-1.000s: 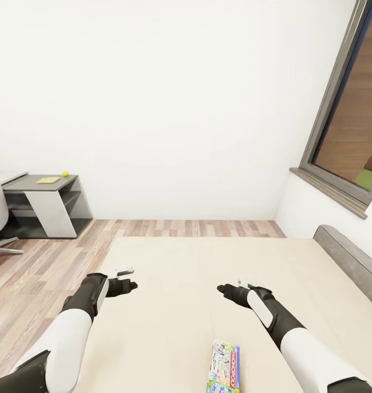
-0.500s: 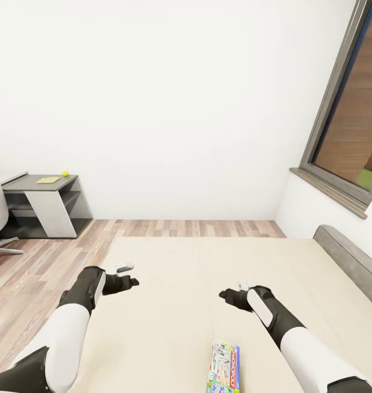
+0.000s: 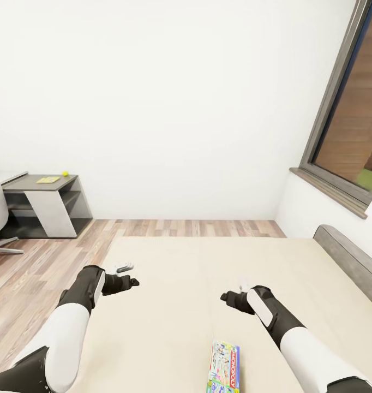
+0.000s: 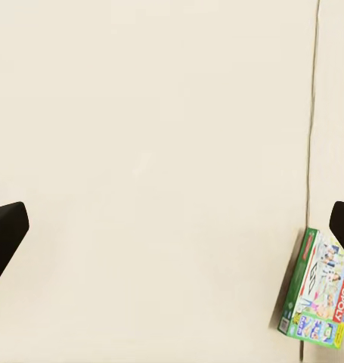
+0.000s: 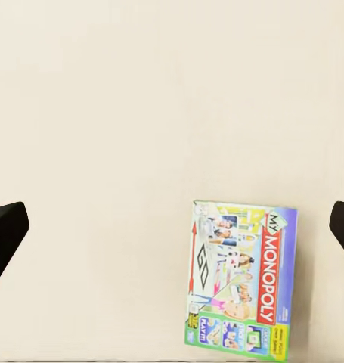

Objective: Put all the toys in the child's room - the three board games (two on the bed and one on the table), the two jigsaw puzzles on the table, and the tennis ball on the table - inside the toy box on the table in the child's room.

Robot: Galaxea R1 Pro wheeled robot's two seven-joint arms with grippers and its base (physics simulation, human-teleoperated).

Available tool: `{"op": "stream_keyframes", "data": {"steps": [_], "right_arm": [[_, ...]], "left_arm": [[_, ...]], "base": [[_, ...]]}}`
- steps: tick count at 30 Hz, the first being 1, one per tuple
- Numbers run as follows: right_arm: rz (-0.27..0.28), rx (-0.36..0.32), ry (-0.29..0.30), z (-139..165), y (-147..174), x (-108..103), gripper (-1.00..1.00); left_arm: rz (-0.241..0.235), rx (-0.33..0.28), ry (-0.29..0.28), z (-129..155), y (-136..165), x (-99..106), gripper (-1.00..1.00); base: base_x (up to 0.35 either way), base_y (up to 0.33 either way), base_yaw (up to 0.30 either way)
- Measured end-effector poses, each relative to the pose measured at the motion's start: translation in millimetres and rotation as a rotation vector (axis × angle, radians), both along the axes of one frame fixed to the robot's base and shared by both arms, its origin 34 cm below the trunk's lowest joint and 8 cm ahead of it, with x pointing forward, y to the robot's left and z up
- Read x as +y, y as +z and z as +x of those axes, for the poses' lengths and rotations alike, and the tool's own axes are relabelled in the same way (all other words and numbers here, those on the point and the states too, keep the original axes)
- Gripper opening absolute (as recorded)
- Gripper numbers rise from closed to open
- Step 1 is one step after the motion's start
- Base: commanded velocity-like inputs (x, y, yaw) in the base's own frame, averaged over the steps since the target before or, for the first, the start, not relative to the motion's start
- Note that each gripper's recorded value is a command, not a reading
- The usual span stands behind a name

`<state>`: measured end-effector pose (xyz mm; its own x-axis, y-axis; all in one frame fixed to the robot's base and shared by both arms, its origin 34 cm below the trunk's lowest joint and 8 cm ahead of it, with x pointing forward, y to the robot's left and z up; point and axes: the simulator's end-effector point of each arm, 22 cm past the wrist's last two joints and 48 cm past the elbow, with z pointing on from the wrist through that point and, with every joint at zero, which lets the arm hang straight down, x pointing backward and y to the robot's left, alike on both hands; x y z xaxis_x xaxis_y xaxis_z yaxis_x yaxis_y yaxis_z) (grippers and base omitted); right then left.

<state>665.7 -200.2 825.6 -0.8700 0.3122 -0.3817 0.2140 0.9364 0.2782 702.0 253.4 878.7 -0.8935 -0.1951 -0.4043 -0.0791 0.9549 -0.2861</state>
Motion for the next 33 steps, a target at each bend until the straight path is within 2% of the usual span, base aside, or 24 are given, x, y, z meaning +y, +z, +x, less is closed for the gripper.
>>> {"op": "stream_keyframes", "data": {"steps": [33], "right_arm": [[-0.027, 0.066, -0.003, -13.4, -31.0, -6.7, 1.00]], "left_arm": [[0.005, 0.043, -0.002, -5.2, -28.6, -0.9, 1.00]], "base": [[0.000, 0.000, 0.000]]}}
